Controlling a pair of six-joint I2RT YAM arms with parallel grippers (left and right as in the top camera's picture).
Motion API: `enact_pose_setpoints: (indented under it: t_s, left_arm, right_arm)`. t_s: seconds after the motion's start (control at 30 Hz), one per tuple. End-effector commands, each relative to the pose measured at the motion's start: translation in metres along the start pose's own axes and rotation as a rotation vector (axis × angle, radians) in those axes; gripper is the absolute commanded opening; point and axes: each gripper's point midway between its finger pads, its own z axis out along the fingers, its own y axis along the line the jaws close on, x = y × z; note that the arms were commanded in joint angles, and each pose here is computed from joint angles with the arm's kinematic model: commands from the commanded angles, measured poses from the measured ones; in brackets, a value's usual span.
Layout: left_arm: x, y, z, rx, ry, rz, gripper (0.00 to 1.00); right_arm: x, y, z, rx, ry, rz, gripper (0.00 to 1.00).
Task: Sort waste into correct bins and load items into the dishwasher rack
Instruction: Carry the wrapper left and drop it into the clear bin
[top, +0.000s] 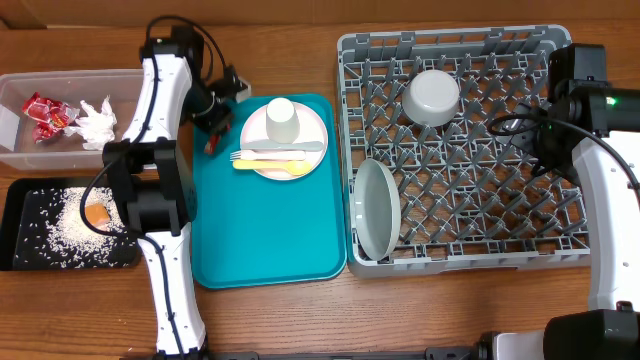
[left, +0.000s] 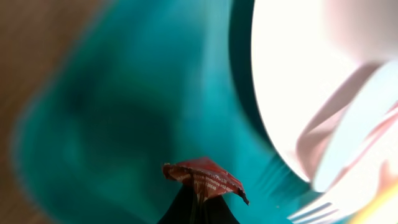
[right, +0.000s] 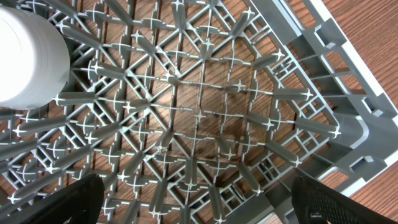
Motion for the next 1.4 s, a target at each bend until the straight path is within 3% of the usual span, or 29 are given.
enact_pose_setpoints:
  t_s: [0.0, 0.23, 0.4, 0.67, 0.9, 0.97, 1.1, 1.23, 1.27, 1.3, 1.37]
  left_arm:
    - [-0.028, 0.005, -0.035, -0.023, -0.12, -0.056, 0.04]
    - [-0.056, 0.023, -0.104, -0.135, -0.288, -0.175, 0.04]
    - [-0.053, 0.044, -0.146, -0.221, -0.366, -0.325, 0.04]
    - [-0.002, 0.095, -0.186, -0.387, -0.379, -0.63, 0.04]
    - [0.054, 0.121, -0.189, -0.394, -0.327, -0.773, 0.06]
    - [0.066, 0.127, -0.19, -0.393, -0.323, -0.808, 0.21]
    - [0.084, 0.131, -0.19, -0.381, -0.305, -0.847, 0.27]
    - [0.093, 0.131, -0.189, -0.377, -0.282, -0.863, 0.41]
    - [0.093, 0.131, -0.189, -0.379, -0.281, -0.864, 0.61]
    - [0.094, 0.131, -0.189, -0.379, -0.282, -0.865, 1.0]
    - [0.094, 0.131, -0.189, -0.378, -0.282, -0.865, 1.0]
  right_arm:
    - [-0.004, 0.001, -0.004, -0.011, -0.018, 0.006, 1.0]
    - [-0.004, 0.001, -0.004, -0.011, -0.018, 0.006, 1.0]
    - [-0.004, 0.001, -0.004, -0.011, -0.018, 0.006, 1.0]
    - [-0.004, 0.001, -0.004, -0.011, -0.018, 0.006, 1.0]
    - [-0.004, 0.001, -0.004, -0.011, -0.018, 0.006, 1.0]
    - [-0.004, 0.001, -0.004, -0.011, -0.018, 0.006, 1.0]
    - [-0.004, 0.001, -0.004, -0.01, -0.017, 0.006, 1.0]
    - [-0.004, 0.001, -0.004, -0.011, -0.018, 0.006, 1.0]
    - [-0.004, 0.001, -0.004, -0.011, -0.018, 0.006, 1.0]
    - [-0.004, 0.001, -0.004, -0.011, -0.018, 0.006, 1.0]
    - [-0.004, 0.001, -0.004, -0.011, -0.018, 0.006, 1.0]
